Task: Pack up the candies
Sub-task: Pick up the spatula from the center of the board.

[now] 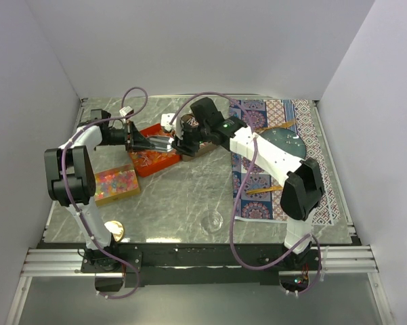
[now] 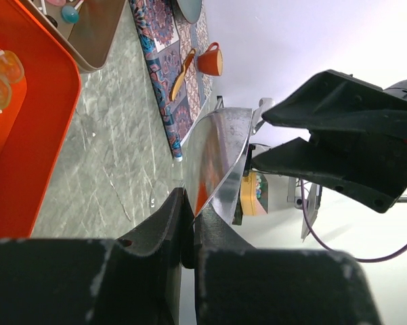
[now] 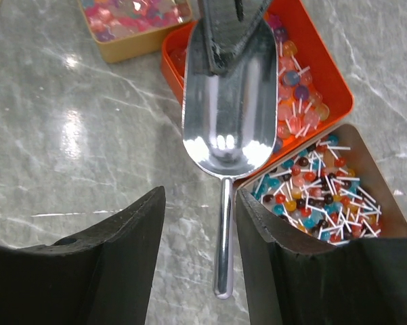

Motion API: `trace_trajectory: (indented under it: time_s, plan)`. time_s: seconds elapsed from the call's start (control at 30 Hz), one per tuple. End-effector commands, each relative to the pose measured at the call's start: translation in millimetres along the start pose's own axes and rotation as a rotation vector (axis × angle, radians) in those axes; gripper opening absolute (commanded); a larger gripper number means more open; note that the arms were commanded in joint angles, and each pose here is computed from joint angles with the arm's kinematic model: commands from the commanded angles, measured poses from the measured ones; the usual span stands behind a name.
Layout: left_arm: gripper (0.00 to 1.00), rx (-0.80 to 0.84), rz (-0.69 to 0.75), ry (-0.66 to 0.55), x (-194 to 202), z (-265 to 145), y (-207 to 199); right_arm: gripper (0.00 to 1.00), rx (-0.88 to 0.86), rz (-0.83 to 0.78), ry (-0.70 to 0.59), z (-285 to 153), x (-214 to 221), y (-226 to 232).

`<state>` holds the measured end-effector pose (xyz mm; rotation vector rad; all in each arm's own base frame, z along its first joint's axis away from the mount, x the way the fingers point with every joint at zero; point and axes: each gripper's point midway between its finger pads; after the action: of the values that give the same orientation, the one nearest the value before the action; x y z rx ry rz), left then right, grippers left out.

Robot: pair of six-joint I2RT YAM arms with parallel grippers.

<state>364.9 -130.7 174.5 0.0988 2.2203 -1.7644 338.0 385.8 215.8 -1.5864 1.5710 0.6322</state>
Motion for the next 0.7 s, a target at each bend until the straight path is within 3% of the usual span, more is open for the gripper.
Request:
trace_trajectory:
  time_s: [0.0,0.47,0.67]
  plan:
    - [0.01,0.029,0.068,-0.009,-1.0,-2.4,-22.6,0.53,0.066,-0.012,-0.003,2.8,-2.5,-17.0]
    - [0.01,0.032,0.081,-0.005,1.8,-1.6,-25.6,0.49,0.053,0.034,0.045,11.4,20.2,-22.4]
    - [0.01,0.023,0.081,-0.003,4.1,-0.3,-25.5,0.32,0.035,0.033,0.018,11.1,11.3,-20.3]
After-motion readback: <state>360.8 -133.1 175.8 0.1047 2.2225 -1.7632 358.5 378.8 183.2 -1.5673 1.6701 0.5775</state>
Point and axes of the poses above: each gripper's point midway between its finger pads, its own z axis out along the fingers, its own y axis along the line the jaws close on, x = y × z, and after that the axes turned 3 degrees about z, right-handed
